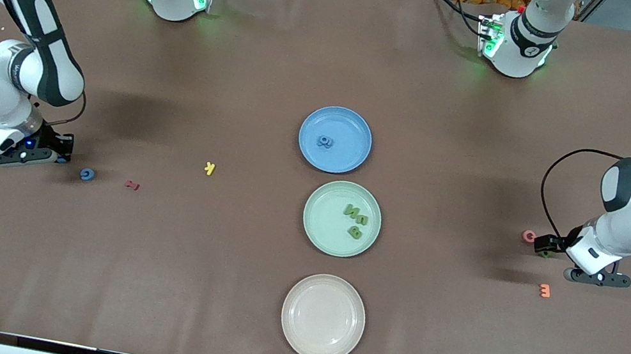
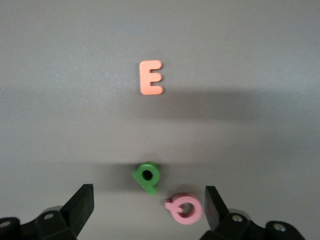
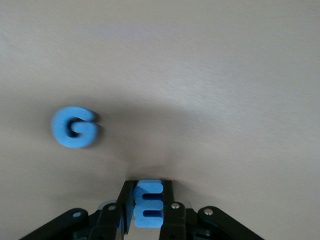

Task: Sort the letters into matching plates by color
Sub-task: 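Carry the E to the blue plate while the left gripper lowers to P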

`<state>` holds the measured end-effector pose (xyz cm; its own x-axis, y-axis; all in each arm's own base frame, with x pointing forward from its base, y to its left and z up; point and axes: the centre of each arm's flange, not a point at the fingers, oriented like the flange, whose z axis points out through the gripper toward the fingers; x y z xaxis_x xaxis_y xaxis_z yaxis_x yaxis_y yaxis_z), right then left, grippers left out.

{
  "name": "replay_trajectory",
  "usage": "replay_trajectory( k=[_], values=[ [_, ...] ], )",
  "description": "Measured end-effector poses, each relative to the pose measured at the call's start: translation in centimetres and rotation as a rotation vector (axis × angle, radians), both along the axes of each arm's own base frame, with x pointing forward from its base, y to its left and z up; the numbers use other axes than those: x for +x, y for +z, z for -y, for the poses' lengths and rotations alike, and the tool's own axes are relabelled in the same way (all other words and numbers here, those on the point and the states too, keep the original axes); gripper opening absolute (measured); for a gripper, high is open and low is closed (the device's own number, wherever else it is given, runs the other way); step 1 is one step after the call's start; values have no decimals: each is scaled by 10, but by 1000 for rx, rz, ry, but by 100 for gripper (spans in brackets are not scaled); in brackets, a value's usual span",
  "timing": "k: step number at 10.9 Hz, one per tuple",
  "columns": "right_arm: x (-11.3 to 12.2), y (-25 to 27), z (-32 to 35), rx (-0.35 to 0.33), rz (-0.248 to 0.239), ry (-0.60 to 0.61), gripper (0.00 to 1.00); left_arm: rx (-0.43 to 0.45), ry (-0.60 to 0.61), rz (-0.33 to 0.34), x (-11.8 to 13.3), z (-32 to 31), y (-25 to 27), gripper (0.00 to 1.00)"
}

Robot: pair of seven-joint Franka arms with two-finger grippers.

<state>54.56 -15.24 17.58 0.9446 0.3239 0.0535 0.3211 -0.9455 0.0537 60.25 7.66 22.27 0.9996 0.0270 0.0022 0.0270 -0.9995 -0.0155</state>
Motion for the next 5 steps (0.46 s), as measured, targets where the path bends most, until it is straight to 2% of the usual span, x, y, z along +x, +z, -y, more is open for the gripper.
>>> replay_trajectory(
  k=[2, 5],
  values=[
    [9, 6, -28, 28, -9, -40, 28, -23, -4, 1, -2, -24, -19, 96],
    [18, 22, -76, 64, -28, -114, 28, -34, -4, 4, -1, -27, -26, 80]
  ],
)
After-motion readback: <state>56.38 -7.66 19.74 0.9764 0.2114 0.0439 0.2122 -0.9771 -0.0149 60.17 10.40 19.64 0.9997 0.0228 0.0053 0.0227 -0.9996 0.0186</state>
